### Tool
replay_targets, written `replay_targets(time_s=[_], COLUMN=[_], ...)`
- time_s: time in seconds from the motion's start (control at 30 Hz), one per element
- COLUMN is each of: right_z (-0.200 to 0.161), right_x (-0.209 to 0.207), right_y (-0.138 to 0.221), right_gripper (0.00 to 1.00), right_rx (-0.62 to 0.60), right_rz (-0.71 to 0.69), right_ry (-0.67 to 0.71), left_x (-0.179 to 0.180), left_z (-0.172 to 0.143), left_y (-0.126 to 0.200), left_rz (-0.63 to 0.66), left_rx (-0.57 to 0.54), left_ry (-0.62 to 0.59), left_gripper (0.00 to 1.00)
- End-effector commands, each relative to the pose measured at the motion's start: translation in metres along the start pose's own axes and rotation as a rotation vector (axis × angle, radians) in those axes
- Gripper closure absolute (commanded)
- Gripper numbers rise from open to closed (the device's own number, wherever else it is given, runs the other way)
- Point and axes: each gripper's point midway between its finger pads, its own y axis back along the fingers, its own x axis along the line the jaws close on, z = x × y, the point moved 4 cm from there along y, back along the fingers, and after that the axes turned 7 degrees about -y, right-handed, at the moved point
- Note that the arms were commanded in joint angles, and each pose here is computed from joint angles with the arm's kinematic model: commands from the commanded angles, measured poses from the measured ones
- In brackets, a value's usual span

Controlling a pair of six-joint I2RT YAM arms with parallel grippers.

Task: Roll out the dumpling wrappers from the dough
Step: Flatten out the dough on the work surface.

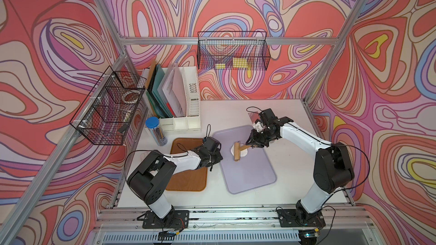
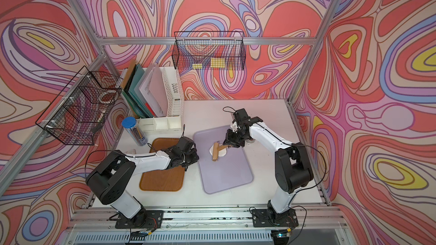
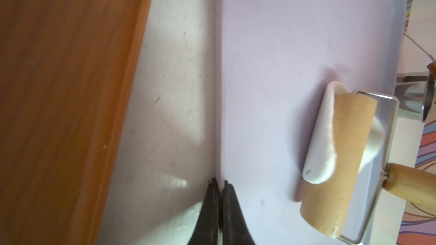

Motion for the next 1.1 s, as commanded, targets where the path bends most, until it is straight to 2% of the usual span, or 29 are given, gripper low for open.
replay_targets(time_s=[0.0, 0.33, 0.83, 0.97, 1.07], right_z=[-0.009, -0.011, -0.008, -0.005, -0.002], right_x=[-0.103, -0.130, -0.144, -0.140, -0.122], right_y=[0.001, 0.005, 0.028, 0.028, 0.030], right_gripper=[1.00, 1.00, 1.00, 1.00, 1.00], right_rx=[0.007, 0.021, -0.014, -0.030, -0.046], right_rz=[-0.490, -0.558, -0.637, -0.610, -0.514], right_ry=[-0.068, -0.107, -0.123, -0.116, -0.102], left_x=[0.009, 0.012, 0.012, 0.012, 0.012], left_z=[-0.011, -0.011, -0.009, -0.010, -0.010], left_y=[-0.003, -0.004, -0.004, -0.004, -0.004], left_rz=[0.038, 0.037, 0.029, 0.027, 0.026], left_rx=[0.050, 0.056, 0.055, 0.056, 0.055], left_ry=[-0.014, -0.005, 0.001, 0.001, 0.002], left_gripper=[1.00, 1.00, 1.00, 1.00, 1.00])
